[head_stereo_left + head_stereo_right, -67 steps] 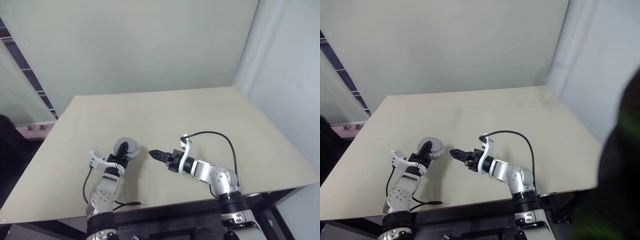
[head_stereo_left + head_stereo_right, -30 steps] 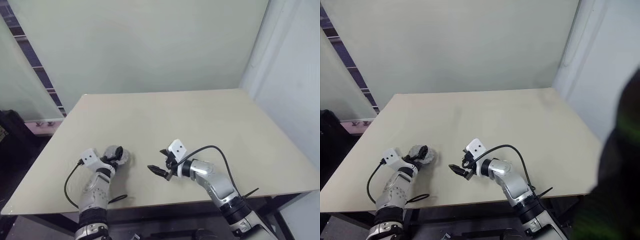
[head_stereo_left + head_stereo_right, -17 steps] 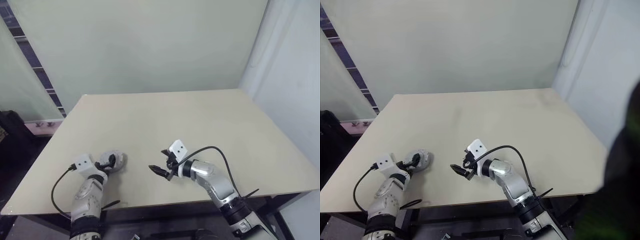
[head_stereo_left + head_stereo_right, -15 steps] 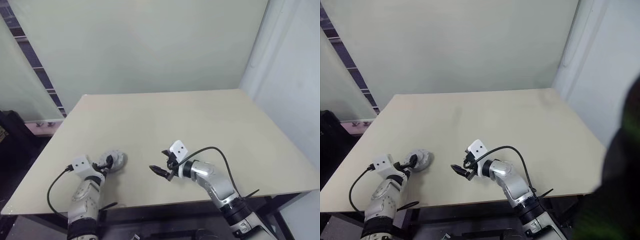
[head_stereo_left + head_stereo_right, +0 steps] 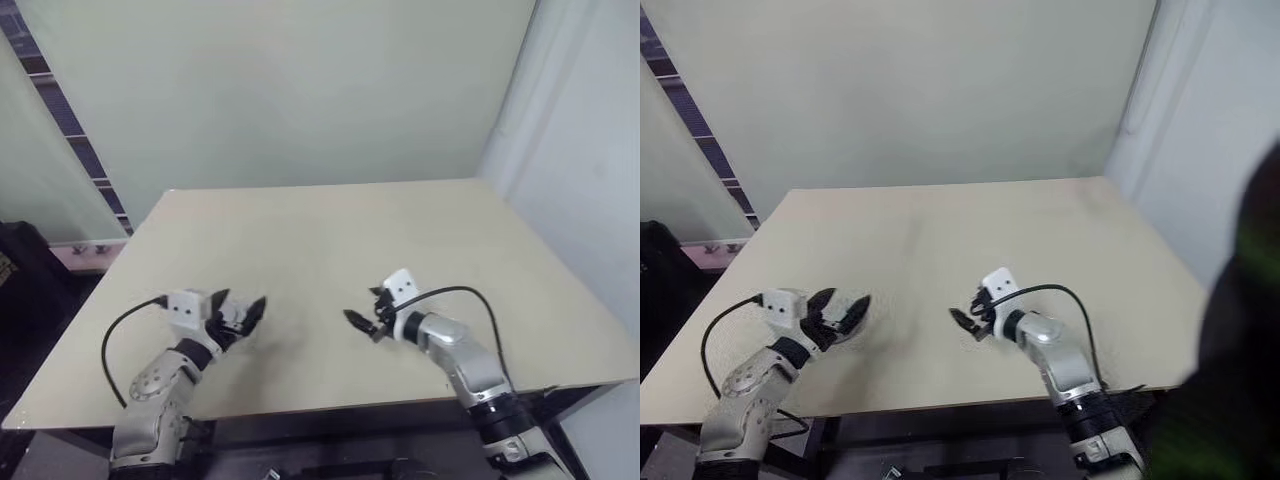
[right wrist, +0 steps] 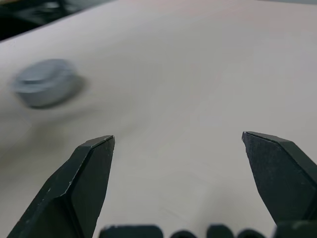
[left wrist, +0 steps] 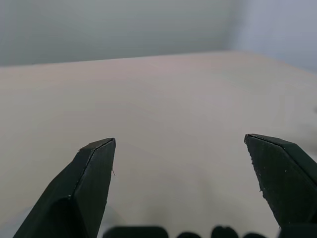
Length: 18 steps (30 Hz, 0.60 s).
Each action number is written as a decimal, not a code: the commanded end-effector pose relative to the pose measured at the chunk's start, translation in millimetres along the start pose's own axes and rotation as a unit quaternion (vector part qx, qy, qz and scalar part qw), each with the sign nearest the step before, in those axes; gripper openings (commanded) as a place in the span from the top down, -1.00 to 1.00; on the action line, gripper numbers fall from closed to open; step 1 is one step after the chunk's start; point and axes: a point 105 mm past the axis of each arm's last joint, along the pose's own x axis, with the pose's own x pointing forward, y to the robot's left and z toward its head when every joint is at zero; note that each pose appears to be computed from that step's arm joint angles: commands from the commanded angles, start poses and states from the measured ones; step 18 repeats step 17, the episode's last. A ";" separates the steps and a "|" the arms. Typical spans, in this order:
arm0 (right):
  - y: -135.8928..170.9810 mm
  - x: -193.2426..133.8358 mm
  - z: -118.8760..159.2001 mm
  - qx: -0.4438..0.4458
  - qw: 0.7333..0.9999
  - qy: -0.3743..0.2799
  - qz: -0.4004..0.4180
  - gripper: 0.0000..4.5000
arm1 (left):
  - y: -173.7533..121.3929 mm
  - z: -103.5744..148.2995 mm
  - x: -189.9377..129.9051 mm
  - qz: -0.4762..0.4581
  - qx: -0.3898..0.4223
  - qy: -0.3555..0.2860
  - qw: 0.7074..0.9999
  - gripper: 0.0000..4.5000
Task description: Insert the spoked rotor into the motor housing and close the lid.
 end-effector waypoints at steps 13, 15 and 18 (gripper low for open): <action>-29.6 -42.2 4.0 0.002 0.997 -0.019 -0.077 -1.00 | -59.1 1.0 19.3 -0.133 0.021 0.031 0.990 -0.98; -31.4 -42.9 4.8 -0.001 0.997 -0.019 -0.080 -1.00 | -61.3 -0.3 21.0 -0.140 0.017 0.033 0.989 -0.98; -32.1 -42.6 5.6 -0.002 0.997 -0.020 -0.081 -1.00 | -61.4 -1.1 22.2 -0.141 0.016 0.034 0.989 -0.98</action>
